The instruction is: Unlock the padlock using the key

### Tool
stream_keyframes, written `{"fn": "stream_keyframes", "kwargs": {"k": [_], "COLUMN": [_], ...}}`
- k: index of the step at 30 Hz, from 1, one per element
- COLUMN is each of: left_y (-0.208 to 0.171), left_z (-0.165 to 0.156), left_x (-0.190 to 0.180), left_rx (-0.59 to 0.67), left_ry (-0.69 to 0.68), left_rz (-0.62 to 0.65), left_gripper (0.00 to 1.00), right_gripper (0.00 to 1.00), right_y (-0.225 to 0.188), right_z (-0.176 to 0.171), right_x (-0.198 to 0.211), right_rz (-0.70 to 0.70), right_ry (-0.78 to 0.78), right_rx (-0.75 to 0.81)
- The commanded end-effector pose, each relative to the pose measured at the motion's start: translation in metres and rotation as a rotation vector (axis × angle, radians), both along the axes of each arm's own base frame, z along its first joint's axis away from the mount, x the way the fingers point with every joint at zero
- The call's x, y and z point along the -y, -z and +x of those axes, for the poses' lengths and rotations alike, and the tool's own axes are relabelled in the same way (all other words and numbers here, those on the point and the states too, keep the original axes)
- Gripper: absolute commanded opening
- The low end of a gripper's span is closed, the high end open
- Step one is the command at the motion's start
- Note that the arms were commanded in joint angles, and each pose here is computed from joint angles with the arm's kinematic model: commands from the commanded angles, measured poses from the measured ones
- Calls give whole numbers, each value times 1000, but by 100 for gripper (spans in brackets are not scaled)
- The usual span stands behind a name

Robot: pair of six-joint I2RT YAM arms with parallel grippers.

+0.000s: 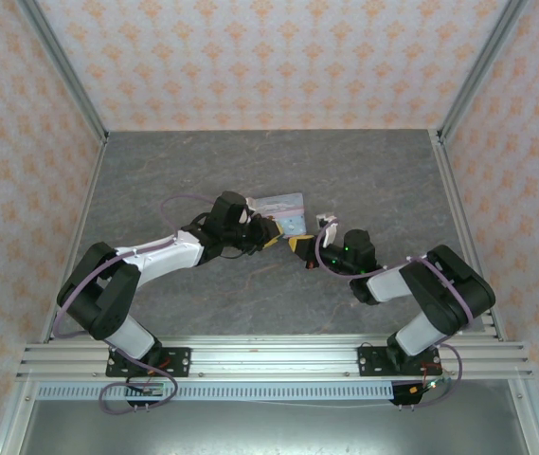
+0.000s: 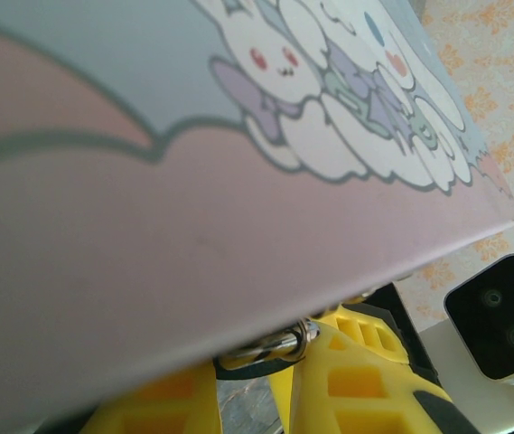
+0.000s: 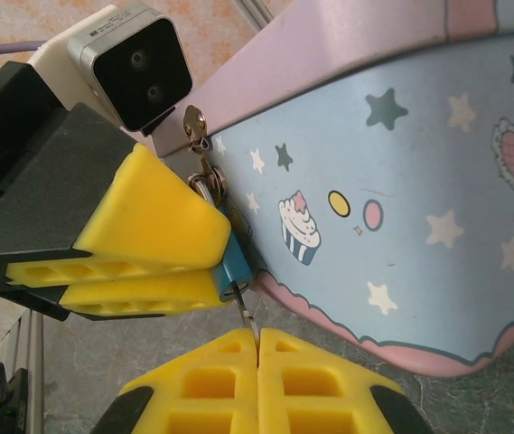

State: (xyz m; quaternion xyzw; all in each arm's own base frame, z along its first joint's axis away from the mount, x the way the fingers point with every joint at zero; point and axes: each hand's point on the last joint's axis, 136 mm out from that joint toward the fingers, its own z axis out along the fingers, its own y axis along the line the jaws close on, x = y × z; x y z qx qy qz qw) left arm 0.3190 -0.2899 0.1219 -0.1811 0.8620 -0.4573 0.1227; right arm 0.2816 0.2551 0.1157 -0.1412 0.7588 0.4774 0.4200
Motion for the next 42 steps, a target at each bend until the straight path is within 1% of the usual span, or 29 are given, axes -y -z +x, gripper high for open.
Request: {"fn": "stream_keyframes", "kwargs": {"k": [1,14,22,28,37,42], "left_y": [-21,-30,-28,-28,-27,-22], "left_z": [2,2,1,2,0,-3], "left_x": [4,9,10,10,10,6], "left_rx": [39,46,45,44,40,43], "left_ry": [5,15,22,16,21,34], "left_rz": [-67,-109,-106,-109,-99,-49], "left_gripper": [12,12,12,12,13,13], "right_gripper": [0,0,0,0,0,0], "right_y": [-16,-17,-21,-16,-18,-22], "right_z": [2,11,15,15,21,22], "right_x": [1,-10,-16,-19,-26,-26], "right_rz": [22,75,95,93,103,108], "right_ry": [4,-23,-45,-61,-82,-73], "right_rx": [65,47,50,35,37,52]}}
